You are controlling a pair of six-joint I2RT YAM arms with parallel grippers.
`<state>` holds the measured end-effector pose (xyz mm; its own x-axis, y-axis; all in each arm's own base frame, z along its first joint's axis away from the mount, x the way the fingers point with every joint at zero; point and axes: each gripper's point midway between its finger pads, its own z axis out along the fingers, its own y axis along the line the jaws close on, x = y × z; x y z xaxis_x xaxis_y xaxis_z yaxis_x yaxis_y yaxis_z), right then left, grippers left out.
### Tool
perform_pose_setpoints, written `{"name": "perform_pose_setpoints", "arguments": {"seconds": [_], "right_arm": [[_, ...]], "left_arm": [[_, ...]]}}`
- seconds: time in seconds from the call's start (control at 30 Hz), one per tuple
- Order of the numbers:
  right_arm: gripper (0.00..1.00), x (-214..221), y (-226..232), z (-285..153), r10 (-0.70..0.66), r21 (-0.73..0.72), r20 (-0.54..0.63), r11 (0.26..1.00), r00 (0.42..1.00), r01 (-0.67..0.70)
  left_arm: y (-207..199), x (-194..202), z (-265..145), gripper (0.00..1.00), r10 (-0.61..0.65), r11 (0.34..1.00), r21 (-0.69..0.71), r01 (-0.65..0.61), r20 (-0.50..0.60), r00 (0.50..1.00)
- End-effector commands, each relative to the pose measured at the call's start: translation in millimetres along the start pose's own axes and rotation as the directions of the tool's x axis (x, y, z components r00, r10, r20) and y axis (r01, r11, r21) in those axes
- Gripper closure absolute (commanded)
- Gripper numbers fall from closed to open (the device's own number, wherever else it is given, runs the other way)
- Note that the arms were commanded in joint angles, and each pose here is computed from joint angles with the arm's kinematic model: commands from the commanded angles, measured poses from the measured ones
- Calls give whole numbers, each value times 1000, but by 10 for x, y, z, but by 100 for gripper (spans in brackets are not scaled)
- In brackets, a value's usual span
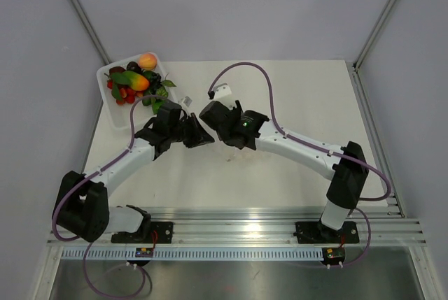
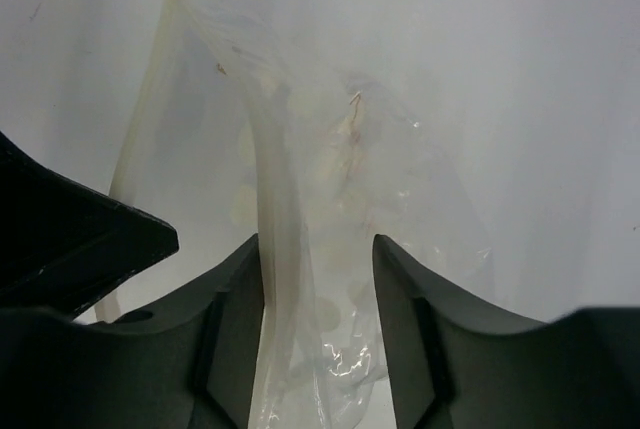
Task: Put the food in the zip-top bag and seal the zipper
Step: Open the zipper of the food storage bag at the center of the board.
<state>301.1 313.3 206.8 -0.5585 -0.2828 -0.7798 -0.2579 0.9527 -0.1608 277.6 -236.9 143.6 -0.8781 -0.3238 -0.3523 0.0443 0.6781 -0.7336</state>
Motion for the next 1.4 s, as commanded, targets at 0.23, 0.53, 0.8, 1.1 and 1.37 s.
{"name": "perform_pose_setpoints", "arguments": {"seconds": [0.23, 0.53, 0.8, 1.1, 1.37], "right_arm": [[32, -176, 5, -115, -106, 139, 5, 985, 994, 105], [35, -189, -54, -35, -199, 280, -12, 940, 980, 195], [49, -183, -38, -121, -190, 266, -15, 946, 982, 187], [71, -104, -10, -175, -140, 200, -15, 970, 990, 140], [100, -56, -123, -204, -61, 174, -2, 983, 998, 61]], "left_arm": [[-233, -196, -128, 100, 34, 999, 32, -37, 89, 995], [-216, -167, -100, 100, 34, 999, 34, -37, 83, 996], [-179, -158, -41, 100, 31, 999, 27, -33, 74, 997], [-139, -163, 4, 100, 33, 999, 11, -34, 68, 997], [-61, -289, 6, 100, 97, 994, -51, -93, 76, 992]]}}
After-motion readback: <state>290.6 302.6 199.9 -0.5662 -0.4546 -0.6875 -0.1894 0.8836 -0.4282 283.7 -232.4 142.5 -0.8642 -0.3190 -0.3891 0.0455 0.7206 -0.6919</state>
